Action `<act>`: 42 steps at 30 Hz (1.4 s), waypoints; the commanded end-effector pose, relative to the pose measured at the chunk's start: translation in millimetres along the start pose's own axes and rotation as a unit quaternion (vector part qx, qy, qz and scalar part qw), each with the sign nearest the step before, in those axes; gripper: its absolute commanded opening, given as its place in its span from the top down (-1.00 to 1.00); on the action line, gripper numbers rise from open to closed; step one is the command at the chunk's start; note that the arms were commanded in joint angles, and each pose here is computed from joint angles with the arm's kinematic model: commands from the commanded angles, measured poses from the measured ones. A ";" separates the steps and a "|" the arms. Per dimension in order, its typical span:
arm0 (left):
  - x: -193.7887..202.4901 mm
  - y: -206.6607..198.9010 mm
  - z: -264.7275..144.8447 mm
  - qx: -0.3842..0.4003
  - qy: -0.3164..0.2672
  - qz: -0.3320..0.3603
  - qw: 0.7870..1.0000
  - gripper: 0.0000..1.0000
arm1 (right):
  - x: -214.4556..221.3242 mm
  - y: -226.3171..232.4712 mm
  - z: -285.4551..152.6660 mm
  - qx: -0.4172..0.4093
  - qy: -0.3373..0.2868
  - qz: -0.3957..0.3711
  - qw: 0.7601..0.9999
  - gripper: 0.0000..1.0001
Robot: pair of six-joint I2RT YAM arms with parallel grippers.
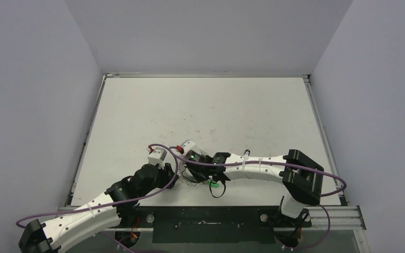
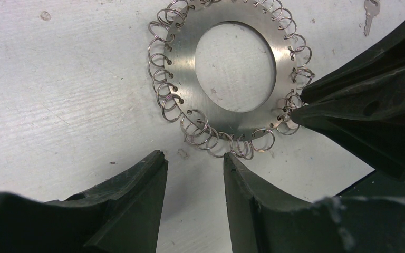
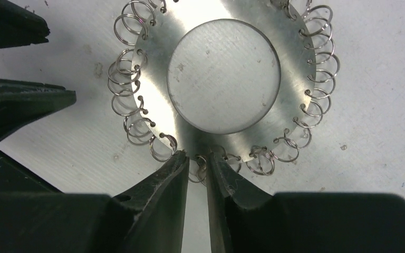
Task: Put the keys on the keyring
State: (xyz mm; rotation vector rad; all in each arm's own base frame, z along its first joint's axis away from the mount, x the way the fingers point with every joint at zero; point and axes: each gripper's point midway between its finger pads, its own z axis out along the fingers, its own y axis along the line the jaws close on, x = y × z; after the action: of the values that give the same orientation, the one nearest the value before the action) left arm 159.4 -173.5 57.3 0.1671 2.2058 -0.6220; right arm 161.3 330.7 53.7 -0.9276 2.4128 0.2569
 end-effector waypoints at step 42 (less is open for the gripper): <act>-13.9 -12.7 -6.4 0.020 -0.011 0.004 1.000 0.16 | 18.0 -11.5 -4.1 0.031 0.041 -0.044 0.998 1.00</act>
State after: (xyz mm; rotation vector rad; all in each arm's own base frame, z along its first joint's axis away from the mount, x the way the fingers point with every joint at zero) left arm 156.4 -170.7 53.4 0.1739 2.2256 -0.6097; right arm 156.6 308.9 28.0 -1.0016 2.4889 0.0911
